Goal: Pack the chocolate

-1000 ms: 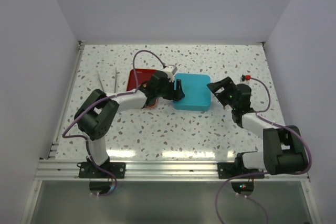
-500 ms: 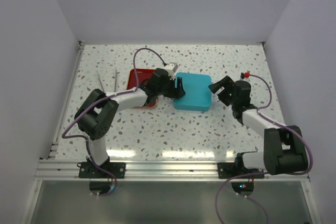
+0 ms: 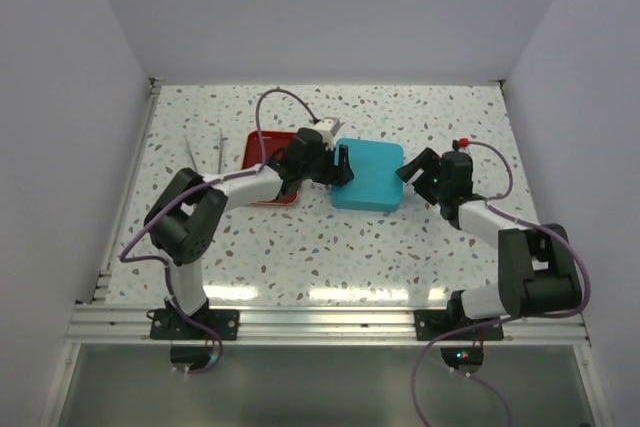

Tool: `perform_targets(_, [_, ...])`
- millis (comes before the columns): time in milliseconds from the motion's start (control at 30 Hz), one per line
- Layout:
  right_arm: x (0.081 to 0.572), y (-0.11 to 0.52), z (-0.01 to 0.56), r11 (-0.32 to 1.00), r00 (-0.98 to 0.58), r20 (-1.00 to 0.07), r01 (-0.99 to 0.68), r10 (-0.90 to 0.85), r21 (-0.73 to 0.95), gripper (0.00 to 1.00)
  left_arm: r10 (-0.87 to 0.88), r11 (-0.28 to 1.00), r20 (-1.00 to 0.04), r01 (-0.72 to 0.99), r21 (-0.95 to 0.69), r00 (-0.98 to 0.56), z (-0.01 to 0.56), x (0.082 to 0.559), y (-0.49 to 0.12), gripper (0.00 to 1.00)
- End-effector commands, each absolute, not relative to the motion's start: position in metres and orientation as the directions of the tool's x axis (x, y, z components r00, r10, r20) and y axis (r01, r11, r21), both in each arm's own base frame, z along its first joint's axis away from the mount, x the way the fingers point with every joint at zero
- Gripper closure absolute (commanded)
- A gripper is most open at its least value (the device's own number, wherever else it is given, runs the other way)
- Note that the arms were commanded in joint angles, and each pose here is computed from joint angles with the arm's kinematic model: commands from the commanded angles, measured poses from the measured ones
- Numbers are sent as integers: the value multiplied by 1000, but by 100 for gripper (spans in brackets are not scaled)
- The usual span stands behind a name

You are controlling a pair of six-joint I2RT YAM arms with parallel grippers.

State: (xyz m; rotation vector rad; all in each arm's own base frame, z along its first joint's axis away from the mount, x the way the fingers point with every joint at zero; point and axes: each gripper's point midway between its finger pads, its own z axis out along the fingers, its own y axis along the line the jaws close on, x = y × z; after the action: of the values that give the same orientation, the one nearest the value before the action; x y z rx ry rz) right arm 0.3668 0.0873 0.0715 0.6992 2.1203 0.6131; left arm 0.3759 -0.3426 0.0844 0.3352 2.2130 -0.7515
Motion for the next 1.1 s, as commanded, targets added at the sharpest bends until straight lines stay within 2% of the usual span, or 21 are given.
perform_targets(0, [379,84,81,751,-510,-575,253,639,610,25,6,790,-758,467,-396,-652,92,385,-348,27])
perform_targets(167, [381,84,85,763,-517,-586,239,624,601,36,5,808,-759,450,-380,-651,91,387,-344,27])
perform_targets(467, [384,89,87,761,-528,-582,219,619,610,48,6,819,-757,437,-371,-653,89,390,-342,27])
perform_targets(1067, [395,103,83,759,-565,-564,186,602,624,59,-7,840,-752,404,-363,-659,81,406,-333,28])
